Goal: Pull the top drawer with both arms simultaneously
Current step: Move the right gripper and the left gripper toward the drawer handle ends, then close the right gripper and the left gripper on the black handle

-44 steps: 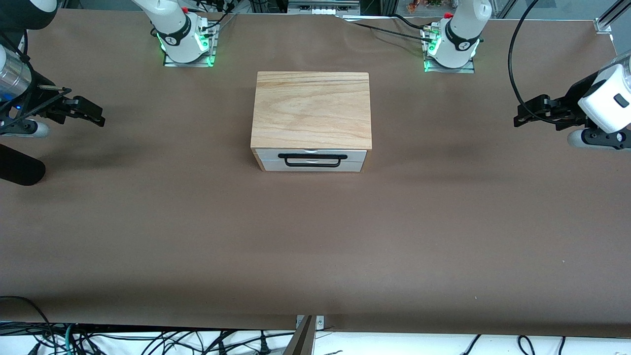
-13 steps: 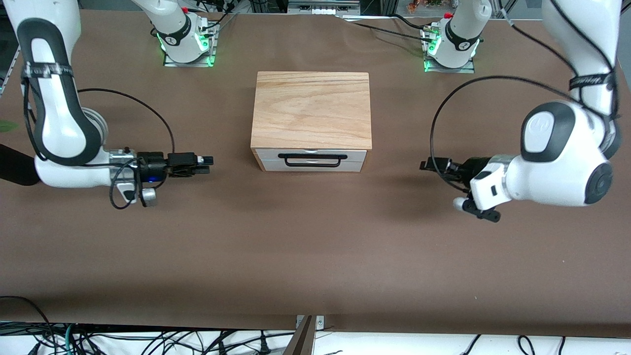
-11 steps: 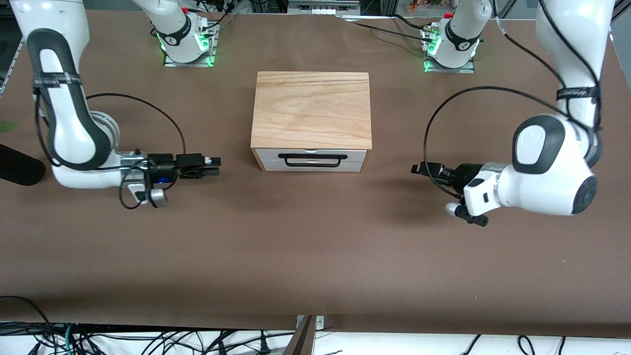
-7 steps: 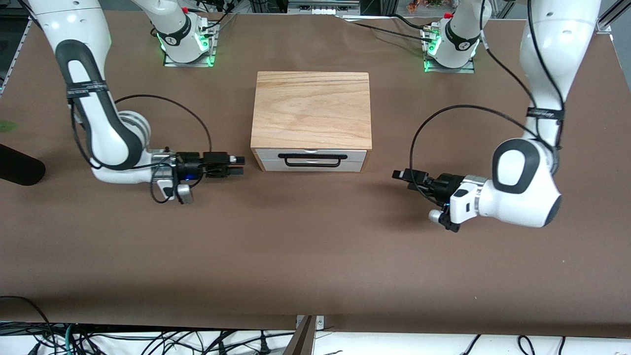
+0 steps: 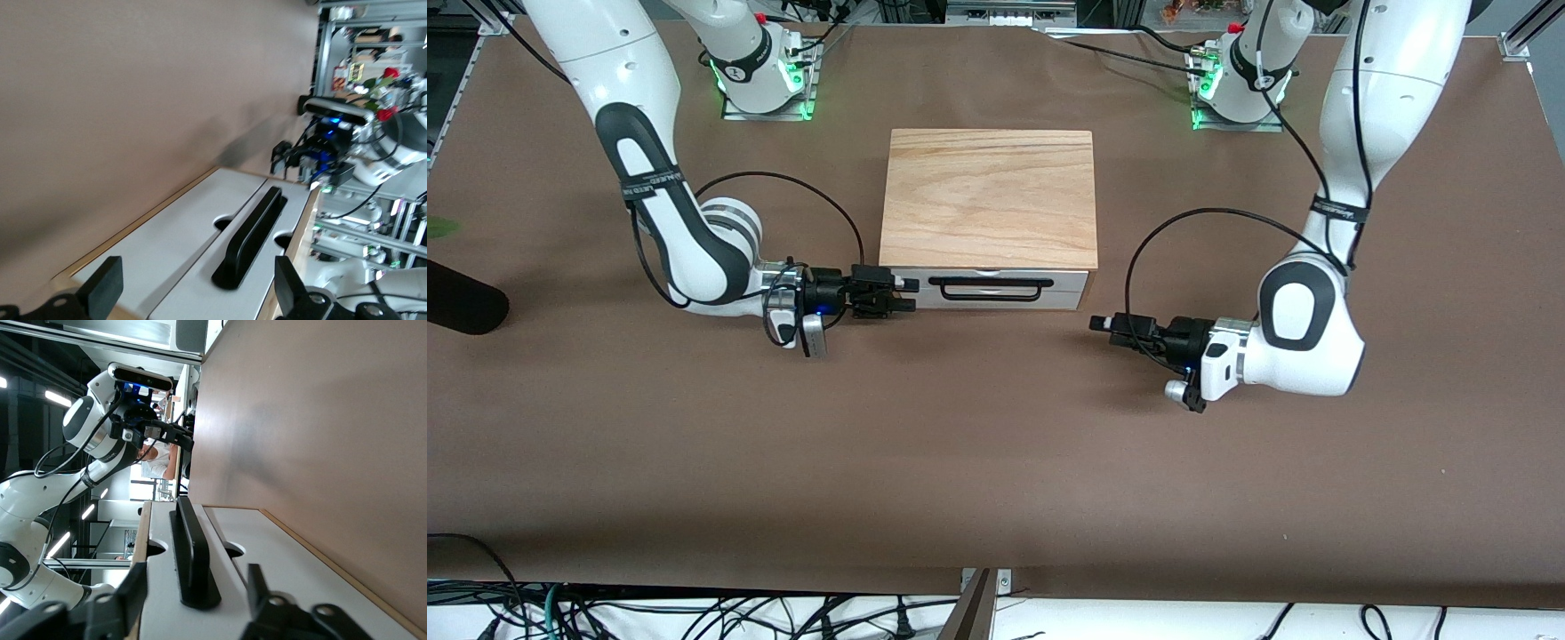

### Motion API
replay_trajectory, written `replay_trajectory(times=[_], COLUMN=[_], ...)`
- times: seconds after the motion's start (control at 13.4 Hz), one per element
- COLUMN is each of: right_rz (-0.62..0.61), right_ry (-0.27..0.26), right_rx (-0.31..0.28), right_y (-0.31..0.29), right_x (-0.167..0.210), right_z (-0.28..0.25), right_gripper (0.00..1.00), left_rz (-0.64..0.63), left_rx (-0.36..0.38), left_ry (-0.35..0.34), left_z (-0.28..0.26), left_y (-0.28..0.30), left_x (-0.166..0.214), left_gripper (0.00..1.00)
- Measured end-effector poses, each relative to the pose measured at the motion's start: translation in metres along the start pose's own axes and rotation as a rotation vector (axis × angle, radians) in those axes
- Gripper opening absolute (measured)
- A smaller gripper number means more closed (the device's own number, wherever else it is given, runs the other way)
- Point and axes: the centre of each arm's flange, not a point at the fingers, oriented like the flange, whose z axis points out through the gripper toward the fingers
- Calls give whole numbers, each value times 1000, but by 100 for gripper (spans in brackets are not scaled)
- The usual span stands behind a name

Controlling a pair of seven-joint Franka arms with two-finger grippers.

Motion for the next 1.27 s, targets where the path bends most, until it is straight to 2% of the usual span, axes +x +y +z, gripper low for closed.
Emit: replay_trajectory(times=[0.07,0.15,0.37,0.52,0.6,0.67,0.75,0.9,1.27], right_rz=[1,7,40,44,43,43,43,44,53], right_ry=[-2,4,46,39,36,32,30,30,22], right_rx=[-1,3,45,57,58,61,61,57,59], right_y=[2,2,1,-1,-1,-2,-3,-2,5], right_x=[-1,-2,-4,-6,-7,-8,-9,-9,-14], right_z=[2,5,24,38,40,42,44,46,51], right_gripper=[62,56,55,53,44,44,38,36,31], left_rz=[-7,-13,-25,-21,-17,-5,11,51,124], left_rx=[-31,-50,-80,-83,-84,-87,-89,-102,-223], left_ry=[11,19,14,2,-4,-8,-13,-28,-70], left_z=[14,29,70,85,89,92,95,100,99], left_y=[-3,-4,2,7,9,10,10,4,-14], left_x=[-1,-2,-5,-8,-9,-10,-11,-15,-27], left_gripper=[100,99,98,98,96,95,95,92,90])
